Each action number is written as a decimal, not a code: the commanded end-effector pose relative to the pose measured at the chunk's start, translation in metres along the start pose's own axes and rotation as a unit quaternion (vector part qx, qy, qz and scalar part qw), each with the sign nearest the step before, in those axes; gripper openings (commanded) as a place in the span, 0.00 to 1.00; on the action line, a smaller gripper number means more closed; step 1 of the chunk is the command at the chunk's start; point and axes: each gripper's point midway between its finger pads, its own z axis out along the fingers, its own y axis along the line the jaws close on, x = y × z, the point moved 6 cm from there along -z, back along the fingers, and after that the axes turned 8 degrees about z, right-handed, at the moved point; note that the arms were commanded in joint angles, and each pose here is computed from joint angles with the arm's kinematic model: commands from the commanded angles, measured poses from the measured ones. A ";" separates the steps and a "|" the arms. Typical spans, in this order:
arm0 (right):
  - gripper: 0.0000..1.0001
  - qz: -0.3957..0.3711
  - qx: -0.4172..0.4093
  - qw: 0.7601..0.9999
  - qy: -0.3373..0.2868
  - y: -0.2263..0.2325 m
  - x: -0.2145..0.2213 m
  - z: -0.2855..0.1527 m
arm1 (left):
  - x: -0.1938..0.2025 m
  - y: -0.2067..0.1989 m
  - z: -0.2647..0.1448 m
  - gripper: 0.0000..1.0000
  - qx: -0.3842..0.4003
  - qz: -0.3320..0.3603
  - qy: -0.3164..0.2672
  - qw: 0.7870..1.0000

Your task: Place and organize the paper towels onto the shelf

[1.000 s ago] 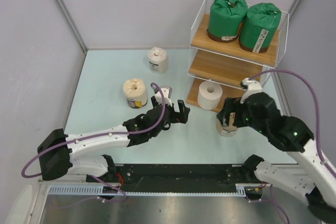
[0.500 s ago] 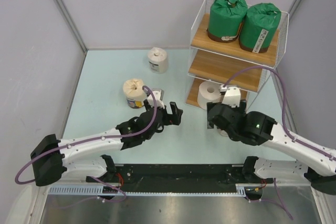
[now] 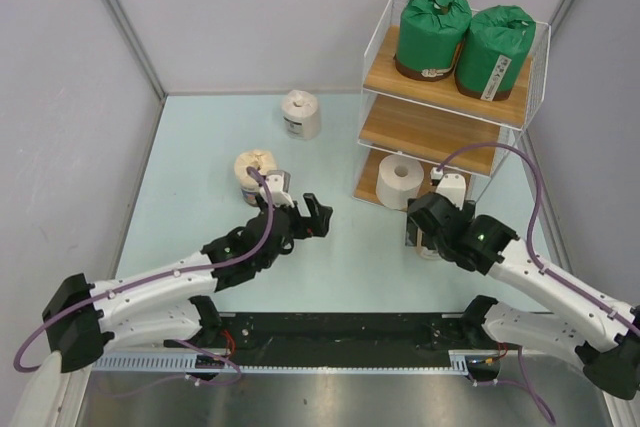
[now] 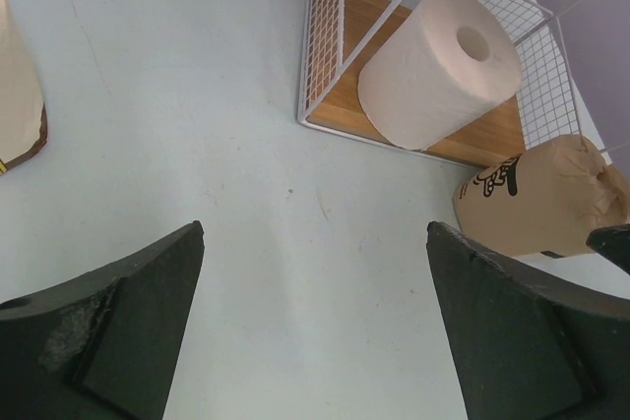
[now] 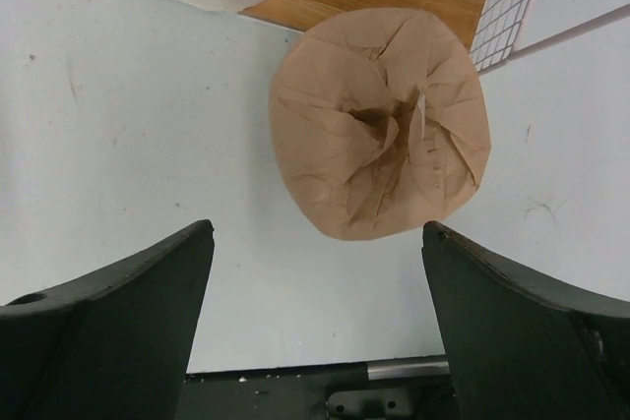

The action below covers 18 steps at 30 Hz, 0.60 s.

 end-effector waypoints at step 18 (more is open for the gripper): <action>0.89 0.013 -0.030 0.999 -0.009 0.018 -0.014 0.047 | -0.039 0.038 -0.032 1.00 -0.014 -0.037 -0.056 0.998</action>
